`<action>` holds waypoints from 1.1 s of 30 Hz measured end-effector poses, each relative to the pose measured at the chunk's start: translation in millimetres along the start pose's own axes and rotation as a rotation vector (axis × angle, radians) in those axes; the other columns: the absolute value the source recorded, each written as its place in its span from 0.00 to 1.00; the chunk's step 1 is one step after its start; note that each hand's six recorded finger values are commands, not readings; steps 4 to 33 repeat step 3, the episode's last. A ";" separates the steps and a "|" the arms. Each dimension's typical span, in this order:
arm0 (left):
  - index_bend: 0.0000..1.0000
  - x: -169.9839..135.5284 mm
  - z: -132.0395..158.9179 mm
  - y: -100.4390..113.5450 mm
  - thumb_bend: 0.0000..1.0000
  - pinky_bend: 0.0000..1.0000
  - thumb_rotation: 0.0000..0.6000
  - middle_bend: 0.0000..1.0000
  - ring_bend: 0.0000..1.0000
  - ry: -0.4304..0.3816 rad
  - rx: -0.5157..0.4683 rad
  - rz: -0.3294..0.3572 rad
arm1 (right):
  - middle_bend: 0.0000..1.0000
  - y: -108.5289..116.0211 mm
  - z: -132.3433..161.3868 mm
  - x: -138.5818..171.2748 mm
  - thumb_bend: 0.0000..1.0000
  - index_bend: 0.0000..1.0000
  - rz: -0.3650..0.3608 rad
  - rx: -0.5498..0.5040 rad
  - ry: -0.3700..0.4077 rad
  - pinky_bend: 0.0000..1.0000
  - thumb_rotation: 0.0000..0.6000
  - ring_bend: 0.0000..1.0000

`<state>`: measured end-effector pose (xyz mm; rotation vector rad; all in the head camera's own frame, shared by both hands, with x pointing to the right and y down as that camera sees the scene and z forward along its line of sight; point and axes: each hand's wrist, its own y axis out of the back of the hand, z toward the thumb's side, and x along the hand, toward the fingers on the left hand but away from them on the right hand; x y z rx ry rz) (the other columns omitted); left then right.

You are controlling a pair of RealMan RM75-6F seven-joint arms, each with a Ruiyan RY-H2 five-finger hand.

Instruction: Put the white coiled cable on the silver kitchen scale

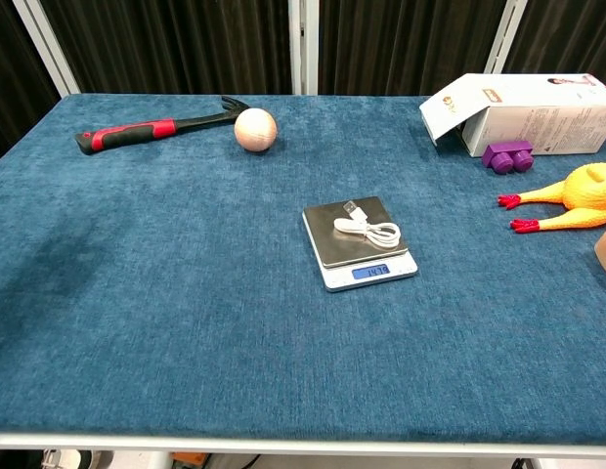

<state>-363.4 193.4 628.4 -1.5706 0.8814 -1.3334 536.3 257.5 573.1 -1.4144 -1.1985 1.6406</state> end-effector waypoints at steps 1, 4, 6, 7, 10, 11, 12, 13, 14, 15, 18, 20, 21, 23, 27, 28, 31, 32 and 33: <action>0.06 -6.3 -8.3 0.3 0.10 0.05 1.00 0.17 0.02 0.015 0.011 0.008 | 0.00 -2.2 1.6 -0.1 0.06 0.00 0.006 0.000 0.002 0.00 1.00 0.00; 0.06 -21.1 -25.5 2.0 0.10 0.04 1.00 0.17 0.02 0.048 0.023 0.029 | 0.00 -5.7 4.5 -0.4 0.06 0.00 0.015 0.001 0.005 0.00 1.00 0.00; 0.06 -21.1 -25.5 2.0 0.10 0.04 1.00 0.17 0.02 0.048 0.023 0.029 | 0.00 -5.7 4.5 -0.4 0.06 0.00 0.015 0.001 0.005 0.00 1.00 0.00; 0.06 -21.1 -25.5 2.0 0.10 0.04 1.00 0.17 0.02 0.048 0.023 0.029 | 0.00 -5.7 4.5 -0.4 0.06 0.00 0.015 0.001 0.005 0.00 1.00 0.00; 0.06 -21.1 -25.5 2.0 0.10 0.04 1.00 0.17 0.02 0.048 0.023 0.029 | 0.00 -5.7 4.5 -0.4 0.06 0.00 0.015 0.001 0.005 0.00 1.00 0.00; 0.06 -21.1 -25.5 2.0 0.10 0.04 1.00 0.17 0.02 0.048 0.023 0.029 | 0.00 -5.7 4.5 -0.4 0.06 0.00 0.015 0.001 0.005 0.00 1.00 0.00; 0.06 -21.1 -25.5 2.0 0.10 0.04 1.00 0.17 0.02 0.048 0.023 0.029 | 0.00 -5.7 4.5 -0.4 0.06 0.00 0.015 0.001 0.005 0.00 1.00 0.00; 0.06 -21.1 -25.5 2.0 0.10 0.04 1.00 0.17 0.02 0.048 0.023 0.029 | 0.00 -5.7 4.5 -0.4 0.06 0.00 0.015 0.001 0.005 0.00 1.00 0.00; 0.06 -21.1 -25.5 2.0 0.10 0.04 1.00 0.17 0.02 0.048 0.023 0.029 | 0.00 -5.7 4.5 -0.4 0.06 0.00 0.015 0.001 0.005 0.00 1.00 0.00; 0.06 -21.1 -25.5 2.0 0.10 0.04 1.00 0.17 0.02 0.048 0.023 0.029 | 0.00 -5.7 4.5 -0.4 0.06 0.00 0.015 0.001 0.005 0.00 1.00 0.00; 0.06 -21.1 -25.5 2.0 0.10 0.04 1.00 0.17 0.02 0.048 0.023 0.029 | 0.00 -5.7 4.5 -0.4 0.06 0.00 0.015 0.001 0.005 0.00 1.00 0.00; 0.06 -21.1 -25.5 2.0 0.10 0.04 1.00 0.17 0.02 0.048 0.023 0.029 | 0.00 -5.7 4.5 -0.4 0.06 0.00 0.015 0.001 0.005 0.00 1.00 0.00; 0.06 -21.1 -25.5 2.0 0.10 0.04 1.00 0.17 0.02 0.048 0.023 0.029 | 0.00 -5.7 4.5 -0.4 0.06 0.00 0.015 0.001 0.005 0.00 1.00 0.00; 0.06 -21.1 -25.5 2.0 0.10 0.04 1.00 0.17 0.02 0.048 0.023 0.029 | 0.00 -5.7 4.5 -0.4 0.06 0.00 0.015 0.001 0.005 0.00 1.00 0.00; 0.06 -21.1 -25.5 2.0 0.10 0.04 1.00 0.17 0.02 0.048 0.023 0.029 | 0.00 -5.7 4.5 -0.4 0.06 0.00 0.015 0.001 0.005 0.00 1.00 0.00; 0.06 -21.1 -25.5 2.0 0.10 0.04 1.00 0.17 0.02 0.048 0.023 0.029 | 0.00 -5.7 4.5 -0.4 0.06 0.00 0.015 0.001 0.005 0.00 1.00 0.00; 0.06 -21.1 -25.5 2.0 0.10 0.04 1.00 0.17 0.02 0.048 0.023 0.029 | 0.00 -5.7 4.5 -0.4 0.06 0.00 0.015 0.001 0.005 0.00 1.00 0.00; 0.06 -21.1 -25.5 2.0 0.10 0.04 1.00 0.17 0.02 0.048 0.023 0.029 | 0.00 -5.7 4.5 -0.4 0.06 0.00 0.015 0.001 0.005 0.00 1.00 0.00; 0.06 -21.1 -25.5 2.0 0.10 0.04 1.00 0.17 0.02 0.048 0.023 0.029 | 0.00 -5.7 4.5 -0.4 0.06 0.00 0.015 0.001 0.005 0.00 1.00 0.00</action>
